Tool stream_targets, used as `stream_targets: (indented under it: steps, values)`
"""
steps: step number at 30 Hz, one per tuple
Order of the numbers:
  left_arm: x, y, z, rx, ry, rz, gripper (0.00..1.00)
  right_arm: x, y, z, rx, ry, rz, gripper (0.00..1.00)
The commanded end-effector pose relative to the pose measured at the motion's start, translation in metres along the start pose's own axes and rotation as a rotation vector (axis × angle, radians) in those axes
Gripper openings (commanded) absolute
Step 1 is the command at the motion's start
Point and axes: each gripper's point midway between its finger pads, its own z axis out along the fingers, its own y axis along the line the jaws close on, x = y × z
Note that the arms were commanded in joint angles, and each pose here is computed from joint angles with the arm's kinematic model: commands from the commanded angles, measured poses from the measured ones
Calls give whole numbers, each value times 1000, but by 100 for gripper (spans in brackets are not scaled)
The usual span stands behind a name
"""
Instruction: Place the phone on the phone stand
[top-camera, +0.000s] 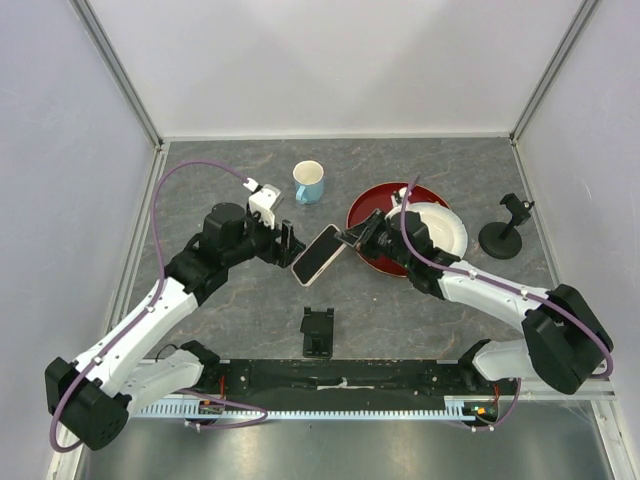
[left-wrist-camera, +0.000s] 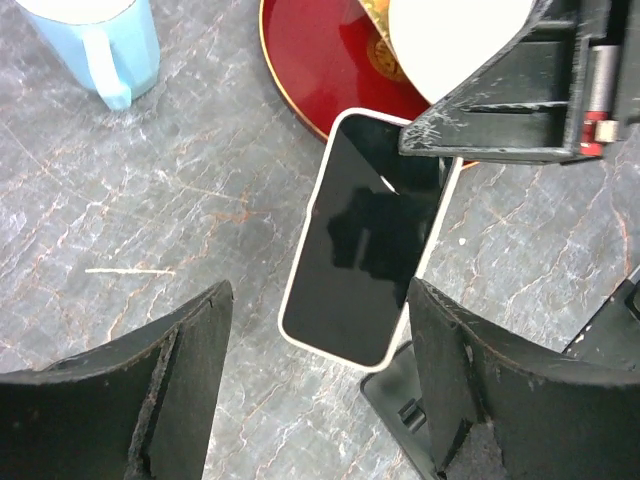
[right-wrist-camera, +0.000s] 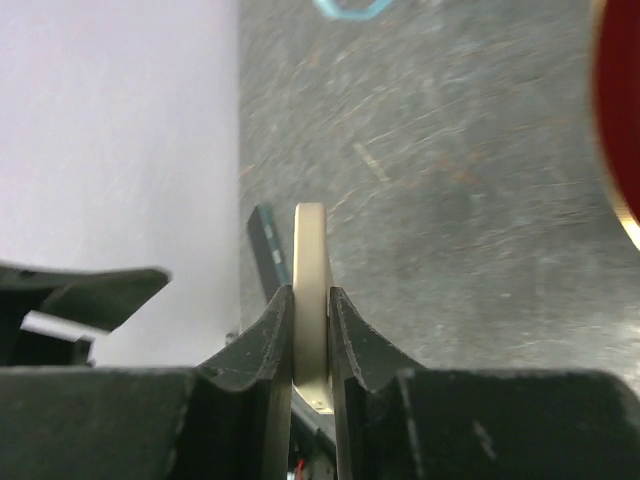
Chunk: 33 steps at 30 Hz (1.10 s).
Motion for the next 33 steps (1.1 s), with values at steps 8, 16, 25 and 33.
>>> stream_targets:
  steps: [8, 16, 25, 33]
  values:
    - [-25, -34, -7, 107, -200, 137, 75, -30, -5, -15, 14, -103, 66, 0]
    - [-33, -66, 9, 119, -160, 458, 77, -63, -1, -39, 3, -194, 187, 0]
    - [-34, -98, 71, -35, -70, 792, 79, -83, 27, -57, -63, -231, 268, 0]
    - [-43, -66, 92, -335, -111, 894, 72, -84, 36, -68, -83, -230, 313, 0]
